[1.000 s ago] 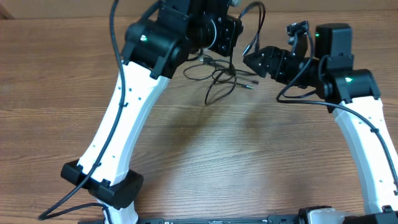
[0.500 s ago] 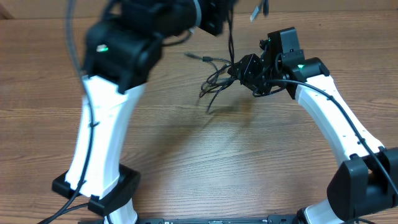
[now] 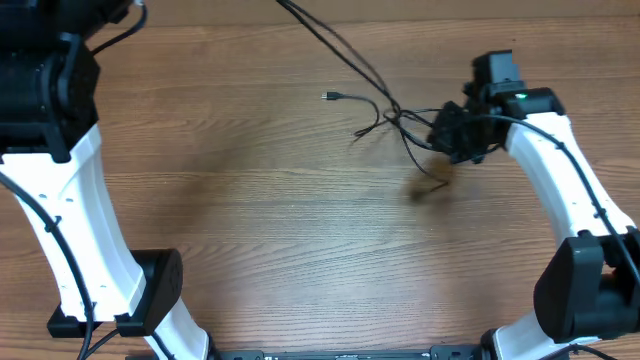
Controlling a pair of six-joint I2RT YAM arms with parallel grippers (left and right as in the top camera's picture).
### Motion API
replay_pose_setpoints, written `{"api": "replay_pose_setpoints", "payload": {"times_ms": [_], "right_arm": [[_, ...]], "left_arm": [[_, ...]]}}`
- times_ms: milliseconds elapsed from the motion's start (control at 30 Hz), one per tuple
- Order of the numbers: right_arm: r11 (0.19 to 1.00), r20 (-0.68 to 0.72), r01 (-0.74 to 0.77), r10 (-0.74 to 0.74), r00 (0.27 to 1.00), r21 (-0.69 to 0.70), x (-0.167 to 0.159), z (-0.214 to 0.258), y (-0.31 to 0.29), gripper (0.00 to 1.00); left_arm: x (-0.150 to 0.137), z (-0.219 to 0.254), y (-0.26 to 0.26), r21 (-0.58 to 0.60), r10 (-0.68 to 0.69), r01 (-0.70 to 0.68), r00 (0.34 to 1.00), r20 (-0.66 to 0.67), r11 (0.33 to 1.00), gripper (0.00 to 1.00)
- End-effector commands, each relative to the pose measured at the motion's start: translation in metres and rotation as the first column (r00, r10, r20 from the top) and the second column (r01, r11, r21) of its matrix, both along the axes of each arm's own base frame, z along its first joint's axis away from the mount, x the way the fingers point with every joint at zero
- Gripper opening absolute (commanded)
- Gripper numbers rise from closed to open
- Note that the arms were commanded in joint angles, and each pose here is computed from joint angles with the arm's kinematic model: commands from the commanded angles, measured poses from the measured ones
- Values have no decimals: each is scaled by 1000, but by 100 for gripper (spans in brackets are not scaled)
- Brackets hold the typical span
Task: Untangle cables
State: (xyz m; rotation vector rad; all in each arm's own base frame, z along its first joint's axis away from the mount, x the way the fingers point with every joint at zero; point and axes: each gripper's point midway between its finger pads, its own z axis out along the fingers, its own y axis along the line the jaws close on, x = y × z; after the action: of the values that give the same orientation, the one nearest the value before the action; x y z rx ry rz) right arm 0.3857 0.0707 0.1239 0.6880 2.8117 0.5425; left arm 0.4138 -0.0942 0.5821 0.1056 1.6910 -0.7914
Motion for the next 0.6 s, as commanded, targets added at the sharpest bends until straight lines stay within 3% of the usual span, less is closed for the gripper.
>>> {"api": "replay_pose_setpoints", "payload": {"times_ms": [0, 200, 433, 567], "right_arm": [[987, -23, 58, -62, 998, -151, -2, -12, -65, 6], [953, -39, 203, -217, 975, -224, -12, -15, -135, 10], [916, -10, 319, -331, 944, -241, -18, -14, -188, 16], [942, 17, 270, -272, 962, -201, -15, -12, -193, 27]], "left_arm": [[-2, 16, 46, 3, 146, -146, 988, 55, 989, 4], [2, 3, 89, 37, 271, -271, 962, 16, 962, 4], [4, -12, 102, 91, 330, -327, 944, -22, 941, 4], [5, -17, 102, 107, 328, -323, 944, -32, 940, 4]]}}
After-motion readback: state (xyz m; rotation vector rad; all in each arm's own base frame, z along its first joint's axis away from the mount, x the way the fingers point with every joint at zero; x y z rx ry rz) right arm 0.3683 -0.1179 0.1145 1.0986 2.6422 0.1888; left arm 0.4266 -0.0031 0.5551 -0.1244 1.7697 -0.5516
